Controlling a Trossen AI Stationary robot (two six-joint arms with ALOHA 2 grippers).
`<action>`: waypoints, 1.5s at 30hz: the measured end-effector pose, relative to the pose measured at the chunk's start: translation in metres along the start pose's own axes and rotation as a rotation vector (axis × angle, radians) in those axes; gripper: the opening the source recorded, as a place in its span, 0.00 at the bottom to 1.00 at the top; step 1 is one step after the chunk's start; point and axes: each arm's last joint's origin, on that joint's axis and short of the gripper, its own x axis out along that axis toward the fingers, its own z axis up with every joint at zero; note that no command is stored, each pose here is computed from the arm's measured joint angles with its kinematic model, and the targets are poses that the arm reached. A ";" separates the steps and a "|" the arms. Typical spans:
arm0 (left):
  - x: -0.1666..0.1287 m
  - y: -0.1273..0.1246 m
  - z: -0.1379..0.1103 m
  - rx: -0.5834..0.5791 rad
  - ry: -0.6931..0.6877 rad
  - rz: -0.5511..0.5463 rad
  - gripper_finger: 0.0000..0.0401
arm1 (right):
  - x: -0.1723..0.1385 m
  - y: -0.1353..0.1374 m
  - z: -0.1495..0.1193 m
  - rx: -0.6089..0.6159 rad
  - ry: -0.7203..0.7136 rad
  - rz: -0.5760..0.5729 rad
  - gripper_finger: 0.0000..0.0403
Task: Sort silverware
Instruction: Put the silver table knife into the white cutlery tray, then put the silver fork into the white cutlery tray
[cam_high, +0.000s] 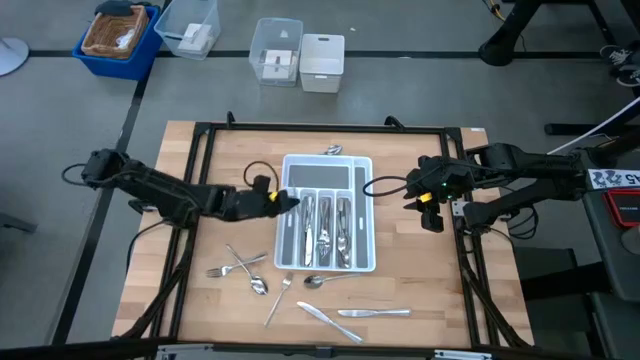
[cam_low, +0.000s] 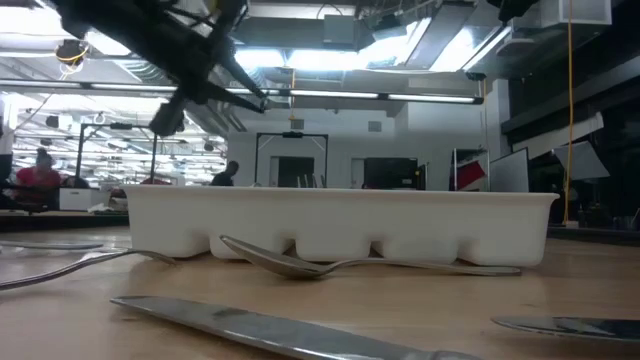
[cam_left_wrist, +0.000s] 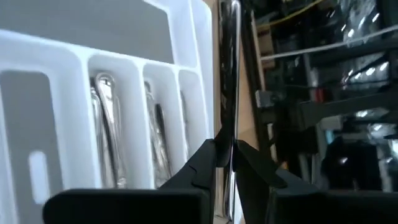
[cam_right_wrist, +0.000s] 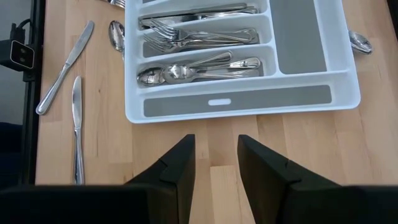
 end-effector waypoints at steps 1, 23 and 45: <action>0.002 0.001 0.004 0.014 0.015 0.009 0.08 | 0.000 0.000 0.000 0.000 0.000 0.000 0.30; 0.053 0.039 -0.009 0.150 0.139 0.178 0.11 | 0.000 0.000 0.002 0.002 -0.016 -0.001 0.30; 0.058 0.034 -0.014 0.136 0.414 0.049 0.26 | 0.000 0.000 0.002 0.002 -0.014 0.003 0.30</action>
